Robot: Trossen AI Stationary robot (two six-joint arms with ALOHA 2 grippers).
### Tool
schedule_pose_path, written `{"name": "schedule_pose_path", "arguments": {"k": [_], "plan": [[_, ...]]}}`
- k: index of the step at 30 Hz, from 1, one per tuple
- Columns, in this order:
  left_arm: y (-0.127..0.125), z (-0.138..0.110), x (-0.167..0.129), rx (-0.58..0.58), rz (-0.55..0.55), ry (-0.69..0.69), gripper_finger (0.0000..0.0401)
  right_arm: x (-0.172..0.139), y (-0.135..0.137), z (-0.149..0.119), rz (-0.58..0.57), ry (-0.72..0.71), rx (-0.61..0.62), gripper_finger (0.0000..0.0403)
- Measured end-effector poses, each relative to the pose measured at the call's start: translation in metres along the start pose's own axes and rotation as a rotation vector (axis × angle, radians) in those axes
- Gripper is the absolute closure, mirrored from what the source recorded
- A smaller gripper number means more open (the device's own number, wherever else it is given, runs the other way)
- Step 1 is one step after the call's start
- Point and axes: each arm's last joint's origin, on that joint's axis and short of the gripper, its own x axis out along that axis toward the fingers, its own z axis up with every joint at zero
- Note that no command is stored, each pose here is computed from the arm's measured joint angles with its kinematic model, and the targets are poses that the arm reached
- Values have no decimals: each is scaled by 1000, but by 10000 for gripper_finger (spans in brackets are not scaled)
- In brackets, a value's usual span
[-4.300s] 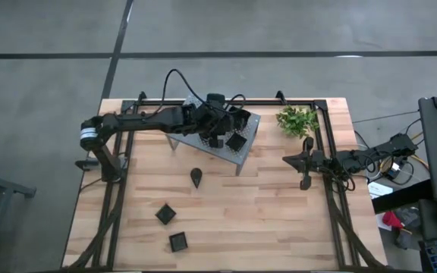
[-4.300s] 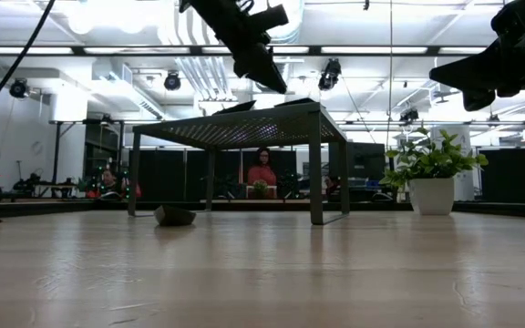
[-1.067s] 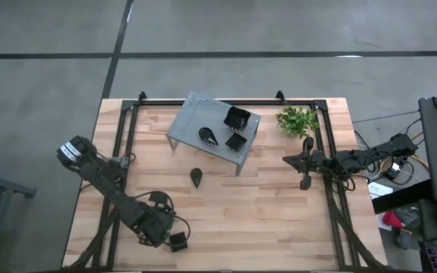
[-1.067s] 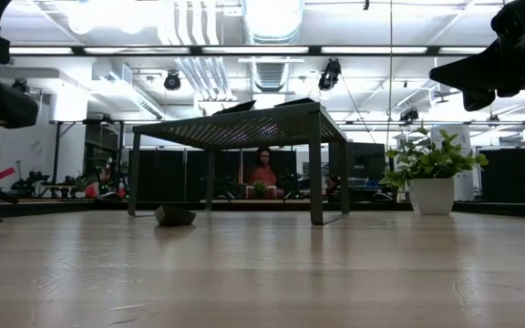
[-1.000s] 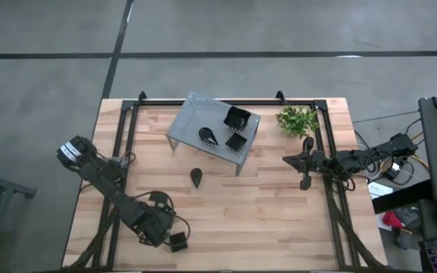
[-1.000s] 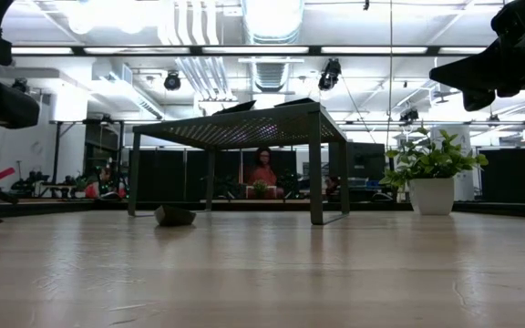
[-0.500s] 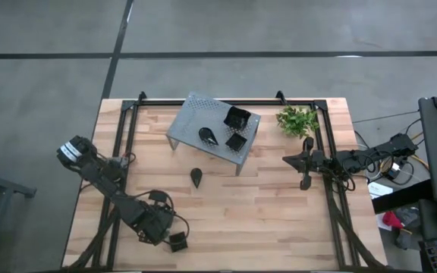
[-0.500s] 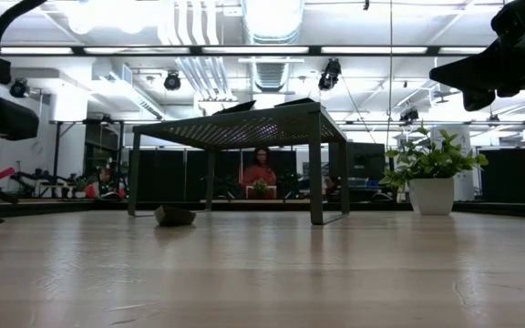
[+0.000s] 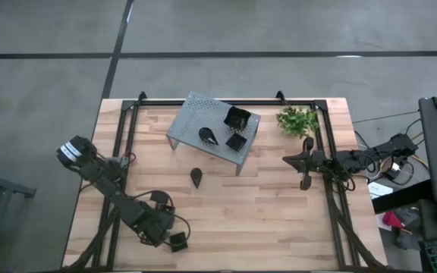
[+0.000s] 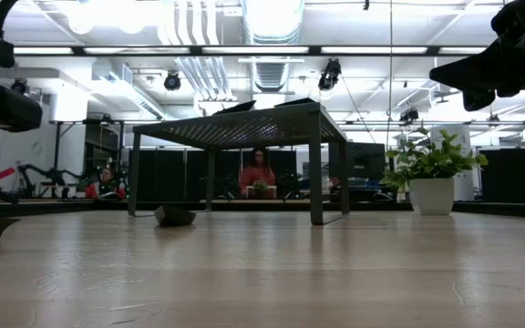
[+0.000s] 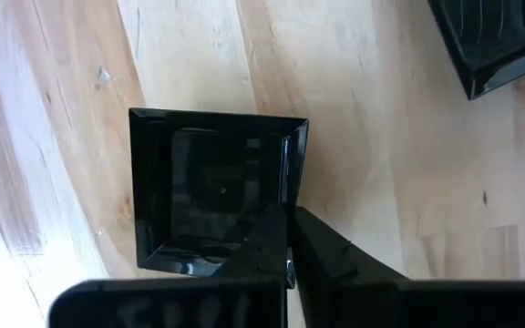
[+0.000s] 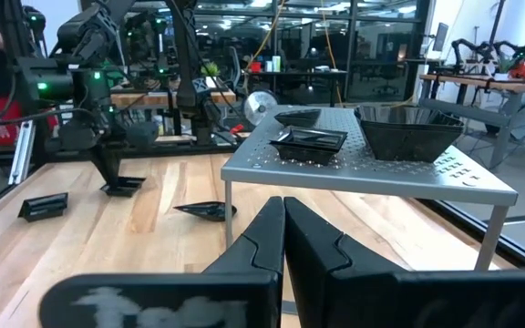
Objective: Pick & Place Mini shaped plates
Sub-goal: Stack the top square plate into the square plate on the shelf
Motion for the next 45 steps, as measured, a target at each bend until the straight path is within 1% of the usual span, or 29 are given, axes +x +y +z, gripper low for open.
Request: {"name": "schedule_pose_path", "arguments": {"k": [5,9,14,19,22,25,27,30,32,38,43,45], "plan": [[-1,5,-7,0,10,-5,399,0,0,0,-1,0,0,394],[0,13,-20,5,104,-45,399,0,0,0,0,0,0,394],[4,24,-39,4,260,-135,401,0,0,0,0,0,1,394],[9,42,-58,9,438,-291,401,0,0,0,-1,0,2,394],[14,54,-73,58,553,-369,401,0,0,0,0,0,0,394],[22,66,-85,127,679,-404,401,0,0,0,-1,0,0,394],[29,74,-93,152,755,-415,401,0,0,0,-1,0,1,394],[41,83,-100,200,848,-396,401,0,0,0,0,0,0,394],[51,88,-101,245,878,-357,401,0,0,0,-1,0,2,394],[82,105,-99,373,924,-254,401,0,0,0,0,0,0,394],[110,121,-102,430,980,-218,401,0,0,0,-1,0,0,394],[123,128,-103,445,978,-227,401,0,0,0,0,0,2,394]]}}
